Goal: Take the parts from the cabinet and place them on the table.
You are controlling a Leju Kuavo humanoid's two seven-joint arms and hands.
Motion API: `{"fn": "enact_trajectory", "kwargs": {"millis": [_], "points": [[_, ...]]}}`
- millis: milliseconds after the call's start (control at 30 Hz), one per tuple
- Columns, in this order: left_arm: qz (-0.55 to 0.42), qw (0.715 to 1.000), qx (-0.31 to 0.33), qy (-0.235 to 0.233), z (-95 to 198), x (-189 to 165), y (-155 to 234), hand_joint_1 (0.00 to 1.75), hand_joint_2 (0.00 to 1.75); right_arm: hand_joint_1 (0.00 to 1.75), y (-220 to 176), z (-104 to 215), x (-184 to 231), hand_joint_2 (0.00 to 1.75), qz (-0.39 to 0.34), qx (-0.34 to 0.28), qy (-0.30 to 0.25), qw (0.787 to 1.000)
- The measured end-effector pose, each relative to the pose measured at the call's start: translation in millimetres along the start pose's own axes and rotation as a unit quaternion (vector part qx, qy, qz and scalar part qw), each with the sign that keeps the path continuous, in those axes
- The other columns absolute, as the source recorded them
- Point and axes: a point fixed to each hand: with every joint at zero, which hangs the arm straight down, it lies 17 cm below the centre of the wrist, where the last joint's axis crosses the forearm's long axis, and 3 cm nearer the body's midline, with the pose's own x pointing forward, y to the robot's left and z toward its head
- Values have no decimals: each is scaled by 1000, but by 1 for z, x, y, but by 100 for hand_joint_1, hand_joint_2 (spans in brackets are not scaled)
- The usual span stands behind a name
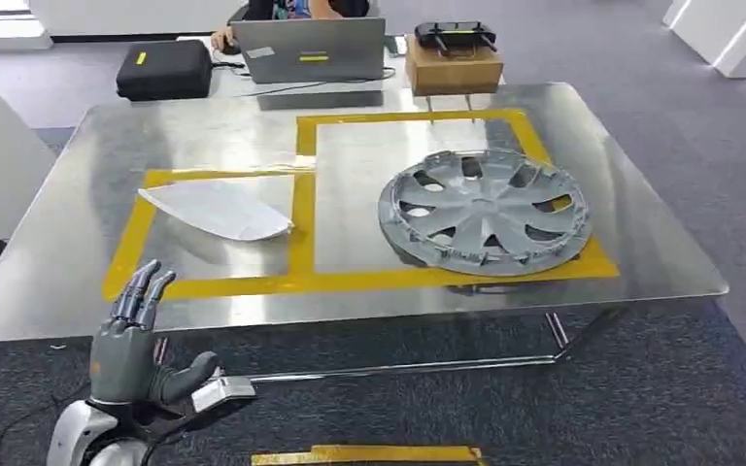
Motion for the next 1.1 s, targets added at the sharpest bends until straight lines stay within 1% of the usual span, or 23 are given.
{"fn": "enact_trajectory", "kwargs": {"millis": [167, 400, 533, 767, 900, 1100], "points": [[7, 1000, 22, 21, 7, -21, 17, 0, 0, 0, -1, 0, -3, 0, 0, -1, 5, 1000], [8, 999, 32, 40, 11, -38, 25, 0, 0, 0, 0, 0, -1, 0, 3, 0, 5, 1000], [12, 997, 36, 67, 22, -64, 28, 0, 0, 0, 0, 1, -4, 0, 5, 1, 7, 1000], [38, 990, 38, 127, 49, -100, 18, 0, 0, 0, 0, 0, 1, 0, -2, 2, -2, 1000], [54, 987, 42, 144, 58, -109, 14, 0, 0, 0, 1, -3, 10, 0, -4, 2, -11, 1000], [68, 981, 45, 177, 75, -130, 11, 0, 0, 0, 1, -2, 7, 0, -8, 2, -7, 1000]]}}
